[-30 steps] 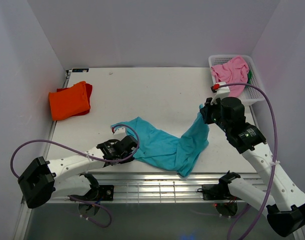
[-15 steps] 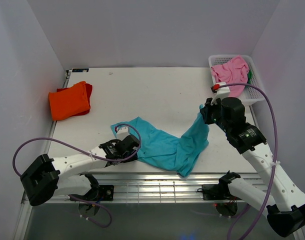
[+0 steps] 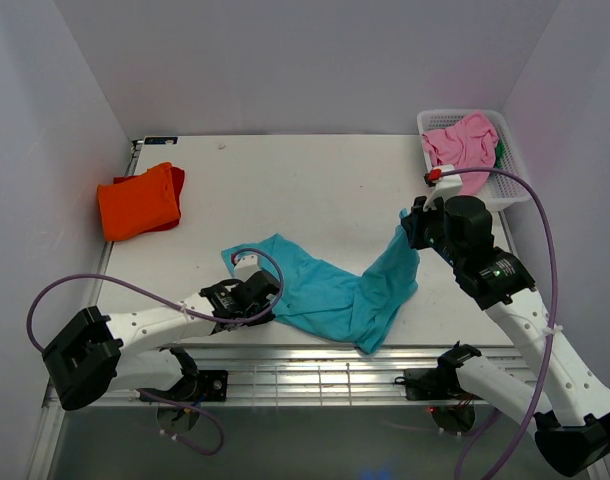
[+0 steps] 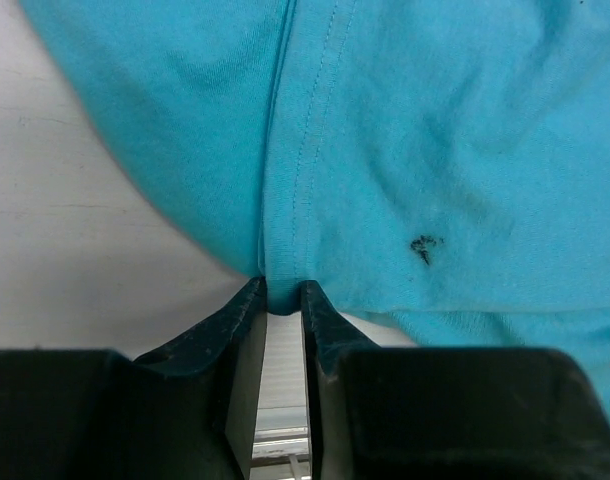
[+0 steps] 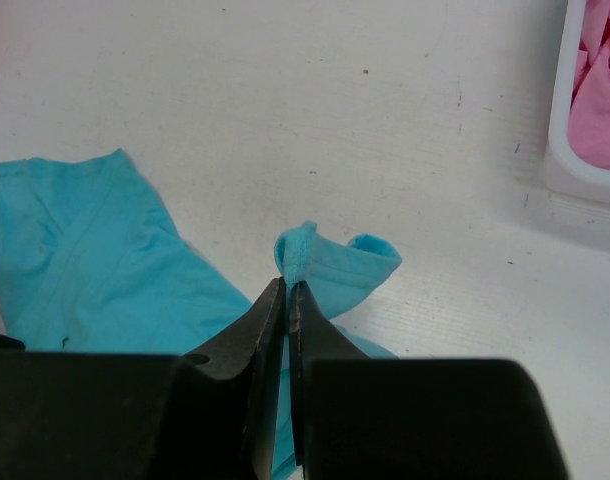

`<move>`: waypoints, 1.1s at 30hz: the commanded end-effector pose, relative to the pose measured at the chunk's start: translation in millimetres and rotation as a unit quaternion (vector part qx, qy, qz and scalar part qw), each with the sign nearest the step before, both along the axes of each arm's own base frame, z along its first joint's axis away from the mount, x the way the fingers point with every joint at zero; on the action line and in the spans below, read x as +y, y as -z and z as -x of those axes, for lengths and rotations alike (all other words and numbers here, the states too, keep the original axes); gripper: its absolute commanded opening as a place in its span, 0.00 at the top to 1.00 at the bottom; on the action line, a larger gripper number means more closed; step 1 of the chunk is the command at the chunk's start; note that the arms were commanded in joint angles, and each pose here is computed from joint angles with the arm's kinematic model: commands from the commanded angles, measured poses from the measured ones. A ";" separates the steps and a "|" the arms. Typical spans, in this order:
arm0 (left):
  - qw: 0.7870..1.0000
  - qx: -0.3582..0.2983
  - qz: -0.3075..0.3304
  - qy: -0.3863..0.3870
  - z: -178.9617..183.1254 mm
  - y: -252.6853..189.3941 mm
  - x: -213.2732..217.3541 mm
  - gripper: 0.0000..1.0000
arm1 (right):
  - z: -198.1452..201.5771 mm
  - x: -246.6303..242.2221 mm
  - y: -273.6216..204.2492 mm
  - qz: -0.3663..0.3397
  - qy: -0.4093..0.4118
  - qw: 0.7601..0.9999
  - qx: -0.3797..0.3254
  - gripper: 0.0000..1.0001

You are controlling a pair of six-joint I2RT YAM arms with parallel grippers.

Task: Fold and stack the t-shirts
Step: Flatten out the tshirt

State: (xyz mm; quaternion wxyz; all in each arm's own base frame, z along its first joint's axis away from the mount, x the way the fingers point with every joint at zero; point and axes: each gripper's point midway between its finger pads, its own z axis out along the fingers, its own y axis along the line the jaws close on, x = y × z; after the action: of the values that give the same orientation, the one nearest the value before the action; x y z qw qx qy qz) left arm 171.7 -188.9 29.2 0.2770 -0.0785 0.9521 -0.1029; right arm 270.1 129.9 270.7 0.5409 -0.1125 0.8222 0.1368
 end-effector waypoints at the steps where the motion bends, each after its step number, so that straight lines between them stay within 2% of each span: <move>1: 1.000 -0.007 0.000 0.002 -2.7 -1.3 -2.1 0.70 | 0.2 1.2 -8.3 -0.006 -0.003 1.000 -0.015 0.92; 5: 1.000 -0.006 -0.002 0.001 -3.2 0.0 -2.4 0.78 | 0.9 0.4 -8.5 -0.007 -0.003 1.000 -0.016 0.92; 7: 1.000 -0.012 0.000 0.001 -4.6 -3.0 -2.4 0.93 | 0.7 0.2 -7.5 -0.006 -0.002 1.000 -0.016 0.92; 9: 1.000 -0.027 0.004 0.000 -11.1 -12.1 -5.5 1.00 | 0.3 -0.2 -7.0 -0.005 -0.001 1.000 -0.015 0.92; 14: 0.997 -0.077 0.001 0.014 -35.0 -49.4 -19.2 1.00 | -2.4 -5.6 -3.4 0.003 0.016 1.000 -0.011 0.92; 17: 0.991 -0.133 -0.004 -0.004 -56.0 -94.0 -18.5 1.00 | -4.1 -15.3 -15.5 0.006 0.040 0.999 -0.029 0.92; 20: 0.976 -0.210 -0.023 -0.046 -78.7 -157.9 -2.7 1.00 | -11.8 -27.9 -31.6 0.034 0.068 0.996 -0.044 0.92; 21: 0.970 -0.238 -0.010 -0.056 -86.4 -190.7 -3.9 1.00 | -14.3 -30.9 -35.7 0.041 0.076 0.995 -0.047 0.92; 25: 0.947 -0.307 -0.027 -0.094 -102.5 -258.0 17.3 1.00 | -28.2 -31.1 -47.6 0.061 0.084 0.993 -0.055 0.92; 32: 0.903 -0.391 -0.044 -0.174 -115.1 -341.5 74.0 1.00 | -61.8 -52.2 -67.9 0.094 0.143 0.983 -0.072 0.92; 33: 0.891 -0.413 -0.027 -0.183 -120.1 -359.3 77.0 1.00 | -66.8 -54.3 -72.3 0.091 0.147 0.982 -0.074 0.92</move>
State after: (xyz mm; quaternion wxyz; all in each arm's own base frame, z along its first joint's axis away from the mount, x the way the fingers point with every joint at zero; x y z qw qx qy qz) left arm 286.9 -148.8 339.9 0.6100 -0.1654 0.7710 -0.0784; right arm 318.1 93.0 306.1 0.5613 -0.0803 0.8237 0.0013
